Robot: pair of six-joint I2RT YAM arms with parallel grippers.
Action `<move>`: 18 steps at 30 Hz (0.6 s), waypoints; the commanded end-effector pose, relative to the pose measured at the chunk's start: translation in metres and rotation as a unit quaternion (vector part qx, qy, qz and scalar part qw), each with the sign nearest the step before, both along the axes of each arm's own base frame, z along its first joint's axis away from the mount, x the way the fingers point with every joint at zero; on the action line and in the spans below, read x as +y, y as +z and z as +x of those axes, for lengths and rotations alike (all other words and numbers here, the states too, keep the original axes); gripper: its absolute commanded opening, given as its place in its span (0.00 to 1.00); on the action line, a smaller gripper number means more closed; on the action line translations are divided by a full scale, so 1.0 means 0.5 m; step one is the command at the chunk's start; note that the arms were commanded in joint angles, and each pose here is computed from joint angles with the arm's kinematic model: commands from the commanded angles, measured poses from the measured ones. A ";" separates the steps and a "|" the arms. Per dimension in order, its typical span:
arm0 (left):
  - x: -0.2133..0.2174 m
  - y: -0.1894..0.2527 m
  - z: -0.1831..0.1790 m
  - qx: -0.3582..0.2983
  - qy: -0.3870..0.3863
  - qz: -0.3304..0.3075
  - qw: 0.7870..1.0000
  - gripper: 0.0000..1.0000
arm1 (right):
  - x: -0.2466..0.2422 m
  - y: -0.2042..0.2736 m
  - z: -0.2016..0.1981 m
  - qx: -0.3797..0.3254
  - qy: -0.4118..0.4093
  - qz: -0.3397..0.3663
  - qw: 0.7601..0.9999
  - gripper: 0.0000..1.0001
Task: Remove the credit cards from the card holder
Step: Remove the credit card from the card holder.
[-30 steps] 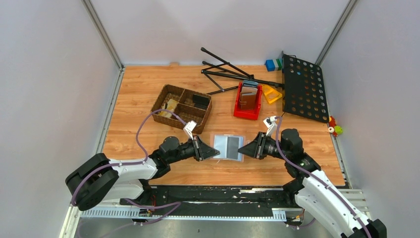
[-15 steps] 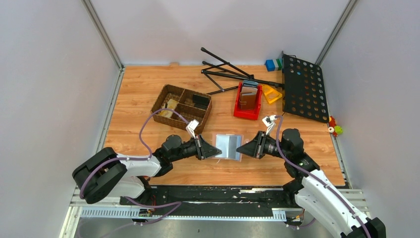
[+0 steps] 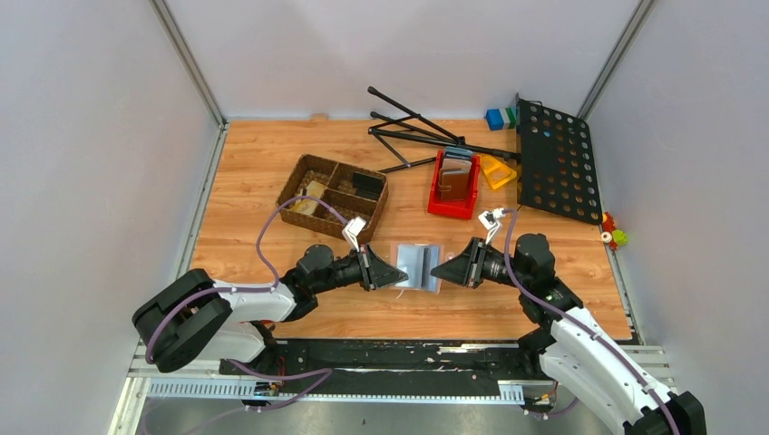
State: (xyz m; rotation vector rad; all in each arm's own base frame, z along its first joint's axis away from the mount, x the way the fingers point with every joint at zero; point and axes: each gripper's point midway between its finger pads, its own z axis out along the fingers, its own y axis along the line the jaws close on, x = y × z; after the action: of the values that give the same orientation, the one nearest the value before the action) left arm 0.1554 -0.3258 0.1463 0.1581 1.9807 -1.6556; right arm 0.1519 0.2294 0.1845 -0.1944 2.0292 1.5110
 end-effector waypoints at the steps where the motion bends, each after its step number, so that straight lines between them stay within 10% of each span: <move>1: -0.016 0.053 0.004 -0.030 -0.010 -0.031 0.999 0.00 | 0.009 0.035 -0.006 -0.030 0.021 0.024 0.999 0.00; 18: -0.006 0.024 0.008 -0.045 0.006 0.024 0.999 0.00 | -0.021 -0.057 0.026 0.020 -0.034 -0.079 0.996 0.32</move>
State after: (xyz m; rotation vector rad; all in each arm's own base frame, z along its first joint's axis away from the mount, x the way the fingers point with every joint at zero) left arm 0.1527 -0.3207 0.1322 0.1753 2.0491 -1.5787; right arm 0.1578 0.2182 0.1441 -0.1219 2.2119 1.3506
